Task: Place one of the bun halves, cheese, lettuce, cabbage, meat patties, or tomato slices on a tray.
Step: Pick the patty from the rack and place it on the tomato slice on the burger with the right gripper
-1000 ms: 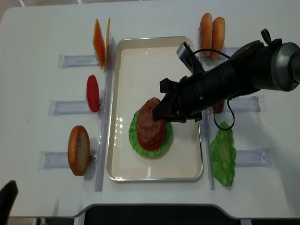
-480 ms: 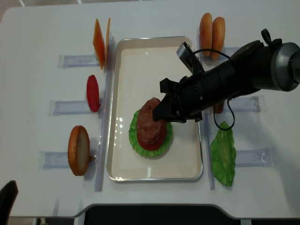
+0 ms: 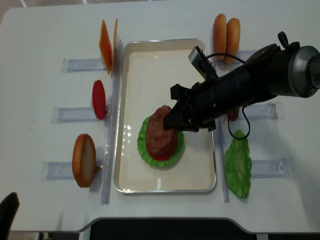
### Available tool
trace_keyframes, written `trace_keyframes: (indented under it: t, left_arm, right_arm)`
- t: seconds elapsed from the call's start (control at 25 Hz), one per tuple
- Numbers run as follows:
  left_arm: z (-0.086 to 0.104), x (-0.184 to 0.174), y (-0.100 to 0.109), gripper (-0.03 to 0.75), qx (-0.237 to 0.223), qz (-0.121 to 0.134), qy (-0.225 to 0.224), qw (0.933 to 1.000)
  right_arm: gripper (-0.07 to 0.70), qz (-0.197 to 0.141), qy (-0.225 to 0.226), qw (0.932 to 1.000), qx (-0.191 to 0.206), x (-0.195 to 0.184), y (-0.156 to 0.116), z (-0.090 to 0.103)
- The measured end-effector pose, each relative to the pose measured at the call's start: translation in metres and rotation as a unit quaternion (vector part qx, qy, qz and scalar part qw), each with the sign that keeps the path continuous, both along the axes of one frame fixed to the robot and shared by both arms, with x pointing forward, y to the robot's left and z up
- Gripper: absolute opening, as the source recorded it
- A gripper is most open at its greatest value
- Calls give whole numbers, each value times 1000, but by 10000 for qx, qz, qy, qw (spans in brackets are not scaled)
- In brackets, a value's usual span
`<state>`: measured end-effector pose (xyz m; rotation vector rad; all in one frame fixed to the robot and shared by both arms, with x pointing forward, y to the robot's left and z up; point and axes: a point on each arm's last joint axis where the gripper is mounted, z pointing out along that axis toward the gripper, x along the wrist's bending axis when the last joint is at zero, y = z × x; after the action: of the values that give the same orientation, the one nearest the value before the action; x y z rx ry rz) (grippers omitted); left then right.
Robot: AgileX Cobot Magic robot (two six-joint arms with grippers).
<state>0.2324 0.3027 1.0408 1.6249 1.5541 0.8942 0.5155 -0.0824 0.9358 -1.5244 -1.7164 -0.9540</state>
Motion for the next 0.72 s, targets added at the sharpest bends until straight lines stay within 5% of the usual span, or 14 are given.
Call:
trace_keyframes:
  t: [0.52,0.72]
  left_arm:
    - [0,0,0,534,0,0,0,10000]
    - [0,0,0,534,0,0,0,10000]
  right_arm:
    - [106,-45,75,10000,-31,1,0,-3]
    - [272,-87,79,9999,-57,1,0,-3]
